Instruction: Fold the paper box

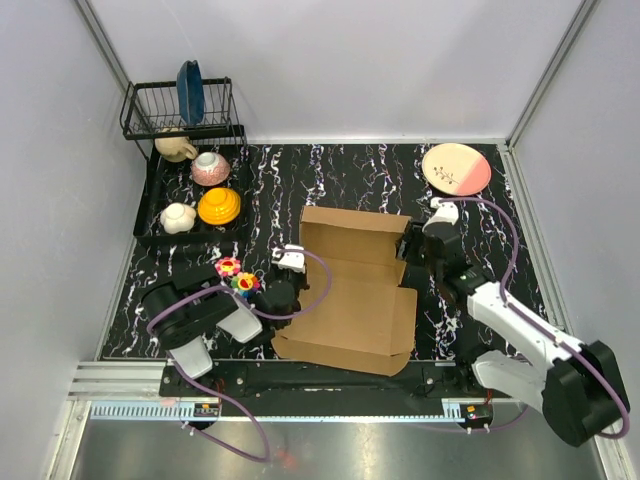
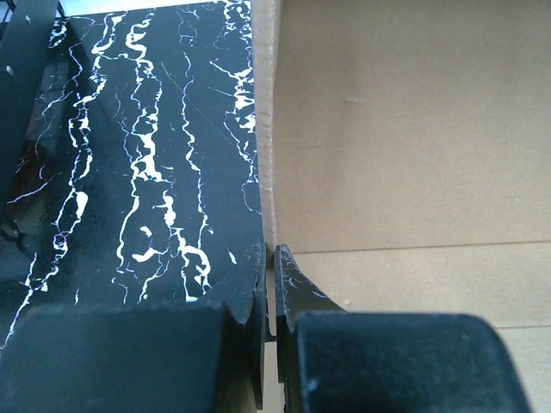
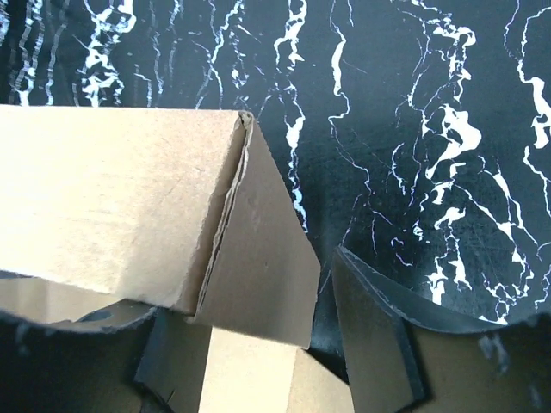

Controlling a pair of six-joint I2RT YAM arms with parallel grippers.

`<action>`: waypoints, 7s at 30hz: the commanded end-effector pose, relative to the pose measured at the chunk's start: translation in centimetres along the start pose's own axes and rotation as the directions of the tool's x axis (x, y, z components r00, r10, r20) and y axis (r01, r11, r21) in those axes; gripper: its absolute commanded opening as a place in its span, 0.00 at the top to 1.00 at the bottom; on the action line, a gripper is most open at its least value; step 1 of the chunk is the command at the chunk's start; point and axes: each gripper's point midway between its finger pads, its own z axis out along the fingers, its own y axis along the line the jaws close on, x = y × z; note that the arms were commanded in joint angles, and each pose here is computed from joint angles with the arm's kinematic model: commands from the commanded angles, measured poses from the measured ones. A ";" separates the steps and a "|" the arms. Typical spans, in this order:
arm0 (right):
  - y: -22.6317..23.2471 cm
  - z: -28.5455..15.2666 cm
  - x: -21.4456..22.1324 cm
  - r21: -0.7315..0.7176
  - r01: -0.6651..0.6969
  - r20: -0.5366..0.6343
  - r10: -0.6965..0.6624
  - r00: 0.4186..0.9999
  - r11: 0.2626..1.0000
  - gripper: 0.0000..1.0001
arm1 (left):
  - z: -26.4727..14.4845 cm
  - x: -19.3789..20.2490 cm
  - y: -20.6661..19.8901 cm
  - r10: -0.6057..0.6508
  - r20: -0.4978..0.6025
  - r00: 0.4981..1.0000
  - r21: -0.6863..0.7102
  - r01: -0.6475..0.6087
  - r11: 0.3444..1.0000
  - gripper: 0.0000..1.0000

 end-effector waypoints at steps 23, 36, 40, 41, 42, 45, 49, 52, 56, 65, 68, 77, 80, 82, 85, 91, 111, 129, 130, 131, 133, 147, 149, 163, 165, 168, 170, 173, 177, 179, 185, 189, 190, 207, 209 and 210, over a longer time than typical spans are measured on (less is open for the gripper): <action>5.9 -5.6 -6.2 -0.340 -0.178 0.157 0.242 0.957 0.924 0.18 | -0.9 -4.1 0.7 -0.120 0.199 0.973 -0.153 0.152 0.977 0.99; 3.1 -2.9 -2.3 -0.227 -0.163 0.142 0.199 0.970 0.960 0.35 | -3.5 -5.7 -0.5 -0.121 0.213 0.970 -0.095 0.144 0.985 0.63; 2.3 -2.7 -1.3 -0.202 -0.163 0.135 0.192 0.972 0.966 0.36 | -5.0 -8.0 -1.7 -0.075 0.242 0.967 -0.048 0.089 0.995 0.51; 2.2 -2.8 -1.3 -0.197 -0.164 0.136 0.192 0.972 0.967 0.35 | -5.4 -8.5 -2.0 -0.067 0.249 0.966 -0.041 0.080 0.996 0.50; 2.1 -2.7 -1.1 -0.192 -0.164 0.134 0.191 0.972 0.968 0.35 | -6.1 -8.9 -2.6 -0.063 0.251 0.966 -0.026 0.072 0.997 0.49; 2.0 -2.7 -1.2 -0.182 -0.160 0.135 0.185 0.973 0.970 0.34 | -7.5 -11.0 -3.0 -0.030 0.276 0.961 -0.007 0.033 0.999 0.46; 1.7 -2.2 -1.1 -0.154 -0.144 0.123 0.163 0.979 0.978 0.33 | -10.0 -14.2 -4.1 0.035 0.268 0.963 0.001 -0.036 0.999 0.40; 1.4 -2.0 -1.1 -0.133 -0.125 0.118 0.141 0.983 0.983 0.33 | -9.9 -16.5 -4.0 0.003 0.223 0.975 -0.019 0.002 1.000 0.34; 1.3 -2.0 -1.2 -0.124 -0.110 0.123 0.125 0.984 0.986 0.32 | -7.9 -19.4 -3.2 -0.285 0.106 0.952 0.124 0.272 0.954 0.26; 1.5 -1.7 -0.6 -0.138 -0.099 0.102 0.113 0.988 0.986 0.32 | -2.3 -19.9 1.9 -0.445 0.013 0.895 0.210 0.433 0.877 0.08; 1.7 -1.7 -0.6 -0.146 -0.096 0.102 0.111 0.989 0.985 0.32 | -0.8 -18.6 1.2 -0.500 -0.059 0.864 0.292 0.494 0.819 0.09; 1.9 -1.6 -0.3 -0.160 -0.087 0.088 0.102 0.991 0.983 0.32 | 1.4 -17.1 0.6 -0.568 -0.116 0.814 0.425 0.558 0.713 0.15; 1.9 -1.6 -0.1 -0.159 -0.085 0.085 0.099 0.991 0.984 0.32 | 1.7 -16.9 -0.2 -0.573 -0.141 0.807 0.466 0.565 0.681 0.17; 1.8 -1.6 0.0 -0.157 -0.085 0.084 0.099 0.991 0.984 0.33 | 1.4 -16.9 -1.1 -0.561 -0.174 0.809 0.509 0.562 0.652 0.20; 1.6 -1.5 0.3 -0.150 -0.084 0.081 0.097 0.992 0.985 0.33 | 1.4 -15.2 -1.4 -0.563 -0.216 0.798 0.501 0.585 0.638 0.28; 1.0 -1.5 0.8 -0.134 -0.084 0.078 0.095 0.992 0.987 0.33 | 1.5 -12.9 -1.1 -0.568 -0.257 0.782 0.452 0.616 0.645 0.42; 0.7 -1.9 1.2 -0.132 -0.093 0.078 0.104 0.992 0.987 0.33 | 1.9 -8.6 1.2 -0.547 -0.291 0.785 0.271 0.616 0.740 0.50; 2.5 -3.1 -3.2 -0.176 -0.149 0.146 0.175 0.974 0.973 0.26 | 1.6 -7.8 1.2 -0.573 -0.296 0.765 0.261 0.641 0.722 0.62; 2.4 -3.0 -3.1 -0.171 -0.152 0.143 0.177 0.974 0.974 0.27 | 1.6 -7.9 1.1 -0.572 -0.297 0.765 0.262 0.641 0.721 0.62; 2.5 -2.9 -3.2 -0.176 -0.157 0.151 0.184 0.971 0.972 0.28 | 1.6 -7.8 1.1 -0.572 -0.297 0.764 0.260 0.641 0.722 0.62; 2.3 -2.5 -2.7 -0.178 -0.169 0.135 0.194 0.972 0.969 0.34 | 1.5 -7.9 1.2 -0.573 -0.294 0.765 0.259 0.641 0.723 0.62; -0.1 -2.1 2.9 -0.159 -0.274 0.076 0.289 0.954 0.948 0.59 | 0.3 -6.7 0.0 -0.592 -0.302 0.747 0.270 0.662 0.699 0.62; -0.3 -2.2 3.6 -0.147 -0.303 0.056 0.314 0.948 0.942 0.60 | -0.3 -6.1 0.0 -0.607 -0.303 0.734 0.268 0.677 0.685 0.61; -2.2 -2.4 7.4 0.007 -0.438 -0.058 0.438 0.897 0.899 0.62 | -1.0 -3.4 -0.8 -0.590 -0.345 0.730 0.234 0.675 0.699 0.61; -2.5 -2.3 8.0 0.034 -0.434 -0.077 0.436 0.897 0.900 0.62 | -1.2 -2.9 -0.9 -0.604 -0.350 0.716 0.231 0.691 0.685 0.62; -2.7 -2.3 8.7 0.060 -0.434 -0.100 0.438 0.893 0.899 0.62 | -1.4 -2.0 -0.7 -0.616 -0.358 0.702 0.208 0.703 0.680 0.65; -2.8 -2.2 9.0 0.079 -0.431 -0.115 0.438 0.892 0.899 0.63 | -1.4 -1.2 -0.6 -0.614 -0.369 0.698 0.192 0.704 0.684 0.65; -2.9 -2.1 9.6 0.106 -0.418 -0.144 0.429 0.892 0.902 0.64 | -1.5 -0.4 -0.6 -0.614 -0.382 0.691 0.182 0.708 0.683 0.66; -3.0 -2.1 10.1 0.119 -0.424 -0.160 0.439 0.884 0.898 0.64 | -1.9 0.6 -0.4 -0.621 -0.391 0.679 0.161 0.715 0.680 0.67; -3.0 -2.2 10.2 0.121 -0.428 -0.165 0.444 0.881 0.895 0.65 | -1.9 0.9 -0.4 -0.623 -0.394 0.676 0.157 0.717 0.679 0.67; -2.9 -2.6 9.1 0.100 -0.422 -0.138 0.433 0.891 0.901 0.61 | -2.0 0.2 -0.5 -0.625 -0.389 0.677 0.168 0.719 0.674 0.65; -2.9 -3.6 5.7 0.094 -0.364 -0.070 0.370 0.926 0.927 0.46 | -1.4 -1.5 -0.7 -0.619 -0.381 0.687 0.180 0.712 0.679 0.55; -2.5 -3.9 4.2 0.074 -0.346 -0.045 0.350 0.936 0.935 0.43 | -1.3 -2.0 -0.8 -0.618 -0.376 0.690 0.189 0.710 0.678 0.52; 0.6 -9.2 -7.3 -0.063 -0.194 0.131 0.201 0.971 0.979 0.26 | 0.0 -6.1 -0.3 -0.604 -0.313 0.733 0.187 0.671 0.718 0.36; 0.8 -9.6 -7.7 -0.068 -0.172 0.137 0.180 0.974 0.983 0.26 | 0.2 -6.6 0.0 -0.597 -0.300 0.744 0.183 0.659 0.730 0.32; 1.4 -10.0 -8.3 -0.100 -0.137 0.139 0.150 0.979 0.986 0.26 | 0.1 -7.4 0.0 -0.596 -0.288 0.750 0.195 0.655 0.730 0.31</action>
